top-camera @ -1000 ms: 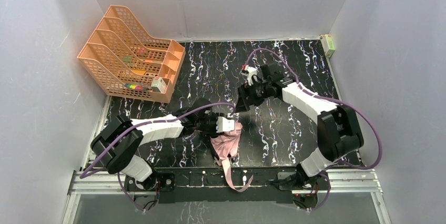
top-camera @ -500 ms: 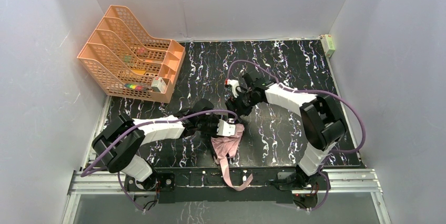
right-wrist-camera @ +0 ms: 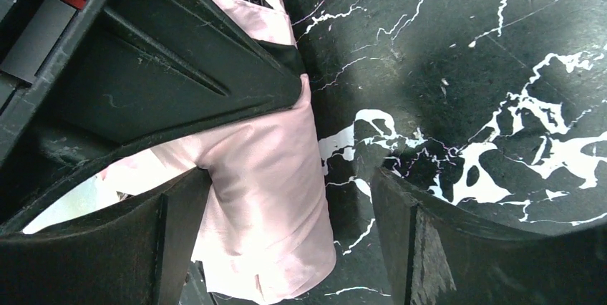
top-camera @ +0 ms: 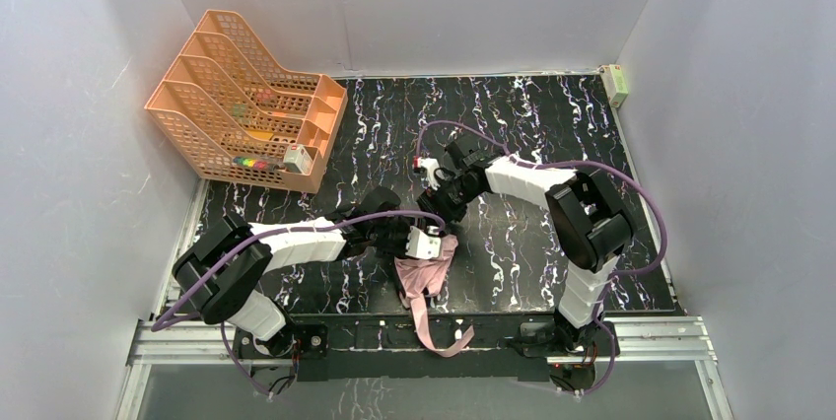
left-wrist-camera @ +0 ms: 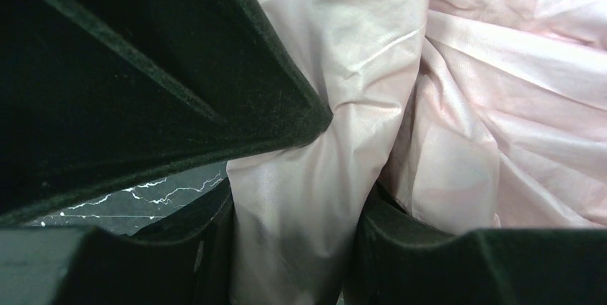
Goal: Put away the umbrella
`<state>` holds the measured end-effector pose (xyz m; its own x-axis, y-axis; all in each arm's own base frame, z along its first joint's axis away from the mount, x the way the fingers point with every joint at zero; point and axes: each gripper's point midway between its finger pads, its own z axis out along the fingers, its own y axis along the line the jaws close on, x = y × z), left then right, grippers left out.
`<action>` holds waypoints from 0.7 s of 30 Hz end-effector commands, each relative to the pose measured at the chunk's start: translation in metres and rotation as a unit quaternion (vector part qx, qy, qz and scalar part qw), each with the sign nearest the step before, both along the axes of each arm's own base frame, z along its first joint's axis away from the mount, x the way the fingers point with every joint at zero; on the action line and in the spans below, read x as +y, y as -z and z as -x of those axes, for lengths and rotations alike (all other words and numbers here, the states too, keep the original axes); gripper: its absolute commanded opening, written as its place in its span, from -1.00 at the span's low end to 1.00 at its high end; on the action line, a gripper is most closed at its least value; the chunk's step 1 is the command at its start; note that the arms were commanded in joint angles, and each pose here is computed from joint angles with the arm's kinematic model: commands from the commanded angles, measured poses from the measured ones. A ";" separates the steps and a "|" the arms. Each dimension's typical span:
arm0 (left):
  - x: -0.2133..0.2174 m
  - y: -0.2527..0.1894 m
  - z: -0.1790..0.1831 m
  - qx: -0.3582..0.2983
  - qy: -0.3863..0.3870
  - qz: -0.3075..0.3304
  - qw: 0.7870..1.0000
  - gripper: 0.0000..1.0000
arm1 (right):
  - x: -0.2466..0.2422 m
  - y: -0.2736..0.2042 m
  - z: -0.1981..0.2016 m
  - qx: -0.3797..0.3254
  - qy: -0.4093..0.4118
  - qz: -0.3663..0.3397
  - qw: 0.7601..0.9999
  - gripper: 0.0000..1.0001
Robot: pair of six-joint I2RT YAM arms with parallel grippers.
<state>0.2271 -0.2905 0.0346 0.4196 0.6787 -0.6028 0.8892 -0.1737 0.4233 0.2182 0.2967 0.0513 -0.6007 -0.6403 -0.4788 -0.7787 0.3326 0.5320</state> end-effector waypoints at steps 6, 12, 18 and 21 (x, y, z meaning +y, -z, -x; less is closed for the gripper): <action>0.006 0.006 0.002 -0.023 0.012 -0.009 1.000 -1.00 | -0.004 0.010 0.026 0.037 -0.029 0.021 0.999 0.76; 0.009 0.001 -0.009 -0.059 -0.007 -0.005 0.998 -1.00 | -0.016 0.019 0.033 0.047 -0.022 0.058 0.997 0.69; 0.010 -0.006 -0.021 -0.101 -0.026 0.000 0.995 -1.00 | -0.025 0.030 0.038 0.066 -0.018 0.095 0.993 0.65; 0.011 -0.012 -0.027 -0.127 -0.037 0.011 0.991 -1.00 | -0.026 0.032 0.036 0.063 -0.007 0.105 0.992 0.59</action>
